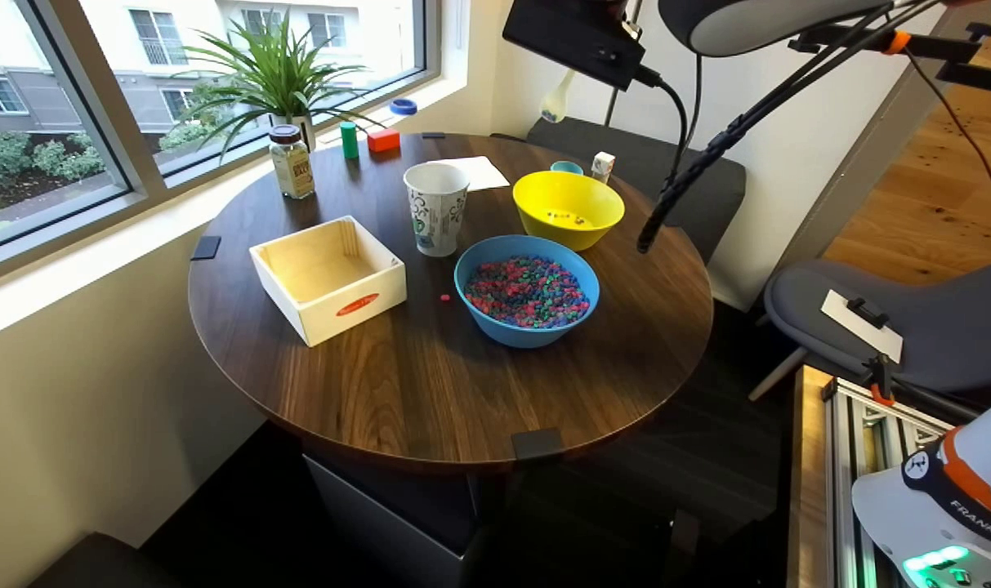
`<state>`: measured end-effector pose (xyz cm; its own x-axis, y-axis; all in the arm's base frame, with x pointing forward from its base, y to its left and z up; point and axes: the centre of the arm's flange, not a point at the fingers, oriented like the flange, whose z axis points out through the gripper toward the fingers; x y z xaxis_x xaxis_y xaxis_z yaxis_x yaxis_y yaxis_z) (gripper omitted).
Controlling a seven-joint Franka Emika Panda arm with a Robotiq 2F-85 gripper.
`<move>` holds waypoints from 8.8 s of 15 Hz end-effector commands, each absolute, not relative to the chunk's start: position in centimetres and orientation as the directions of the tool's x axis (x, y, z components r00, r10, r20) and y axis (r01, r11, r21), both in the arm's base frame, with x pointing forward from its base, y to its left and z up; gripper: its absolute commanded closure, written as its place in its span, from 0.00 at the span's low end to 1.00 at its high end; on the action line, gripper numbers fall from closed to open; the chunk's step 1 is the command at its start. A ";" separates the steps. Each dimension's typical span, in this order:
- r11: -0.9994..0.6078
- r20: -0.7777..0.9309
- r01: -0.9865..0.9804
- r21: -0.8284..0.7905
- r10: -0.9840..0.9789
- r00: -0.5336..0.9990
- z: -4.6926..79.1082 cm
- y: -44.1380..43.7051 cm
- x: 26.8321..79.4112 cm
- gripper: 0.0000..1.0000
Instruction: Use the white spoon to place cereal from the blue bowl into the yellow bowl and coffee cup.
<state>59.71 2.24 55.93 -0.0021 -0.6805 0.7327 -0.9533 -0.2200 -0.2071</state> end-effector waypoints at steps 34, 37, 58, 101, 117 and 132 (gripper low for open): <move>-0.653 0.821 -0.744 0.139 -0.344 0.456 53.3 13.8 70.3 0.97; -0.653 0.835 -0.740 0.161 -0.309 0.455 52.8 14.4 70.7 0.97; -0.642 0.886 -0.702 0.306 -0.078 0.458 50.9 18.2 70.9 0.97; -0.716 0.650 -0.682 0.150 -0.448 0.614 56.6 17.9 68.5 0.86; -0.607 0.218 -0.794 0.031 -0.772 0.598 57.3 16.6 61.2 0.97; -0.619 0.151 -0.779 0.102 -0.764 0.627 52.1 10.7 52.3 0.97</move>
<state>56.04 12.12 53.36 0.6050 -0.7787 0.1662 -0.7961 -0.5951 0.1097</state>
